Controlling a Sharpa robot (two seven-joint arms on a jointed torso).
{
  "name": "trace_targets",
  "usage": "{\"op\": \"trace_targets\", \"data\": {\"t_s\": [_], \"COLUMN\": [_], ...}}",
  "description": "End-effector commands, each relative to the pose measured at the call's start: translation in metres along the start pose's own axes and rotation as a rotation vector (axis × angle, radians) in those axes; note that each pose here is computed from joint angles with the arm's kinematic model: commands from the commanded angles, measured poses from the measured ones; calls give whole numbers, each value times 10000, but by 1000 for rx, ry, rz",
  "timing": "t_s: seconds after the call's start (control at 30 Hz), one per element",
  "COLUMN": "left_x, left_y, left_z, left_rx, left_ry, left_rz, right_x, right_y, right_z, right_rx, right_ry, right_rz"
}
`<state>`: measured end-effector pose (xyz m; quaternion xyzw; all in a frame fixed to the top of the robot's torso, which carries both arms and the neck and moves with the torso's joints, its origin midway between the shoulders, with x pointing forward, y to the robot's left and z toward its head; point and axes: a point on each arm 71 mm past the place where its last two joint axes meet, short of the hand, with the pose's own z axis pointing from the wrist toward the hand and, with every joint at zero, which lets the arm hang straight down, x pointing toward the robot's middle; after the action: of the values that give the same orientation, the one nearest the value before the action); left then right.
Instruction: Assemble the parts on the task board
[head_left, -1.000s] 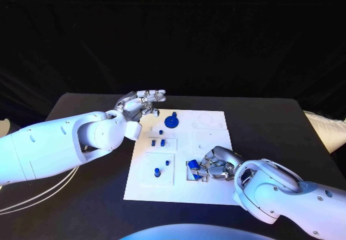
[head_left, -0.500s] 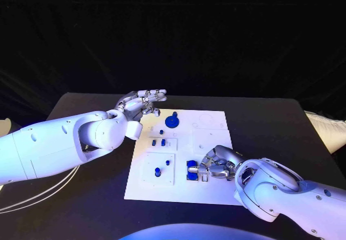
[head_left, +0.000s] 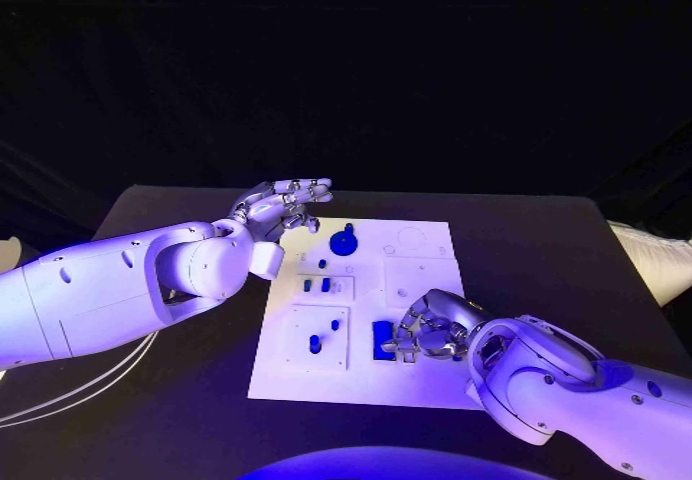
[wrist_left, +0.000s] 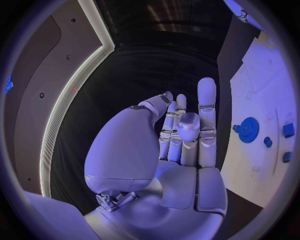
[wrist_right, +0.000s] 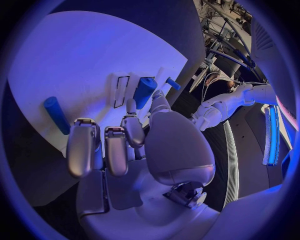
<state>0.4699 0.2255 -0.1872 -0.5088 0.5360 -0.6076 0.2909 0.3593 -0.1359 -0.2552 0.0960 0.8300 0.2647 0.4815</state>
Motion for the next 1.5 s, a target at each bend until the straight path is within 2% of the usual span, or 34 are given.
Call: {"op": "trace_targets", "data": {"t_s": [0.03,0.43,0.57,0.77,0.9,1.1,1.23,1.5], "left_x": [25,25,27,13,7,15,25,42], "left_y": [-7,-6,-5,-7,-8,-7,-4,2], "left_z": [1,5,7,2,-1,-4,-1,4], "left_rx": [7,7,7,6,6,6,5,4], "left_ry": [20,20,21,17,15,17,20,24], "left_rz": [-4,-3,-4,-3,-2,-3,-4,-5], "right_x": [-4,-7,-43,-242,-377,-516,-529,-453], "right_y": [26,19,-11,-190,-337,-555,-638,-726], "right_z": [14,41,-18,-207,-296,-388,-401,-388], "right_rx": [-28,-29,-36,-31,-8,35,63,101], "right_ry": [-24,-51,-64,-69,-66,-91,-100,-74], "right_rz": [-72,-75,-35,47,15,-79,-135,-205]}}
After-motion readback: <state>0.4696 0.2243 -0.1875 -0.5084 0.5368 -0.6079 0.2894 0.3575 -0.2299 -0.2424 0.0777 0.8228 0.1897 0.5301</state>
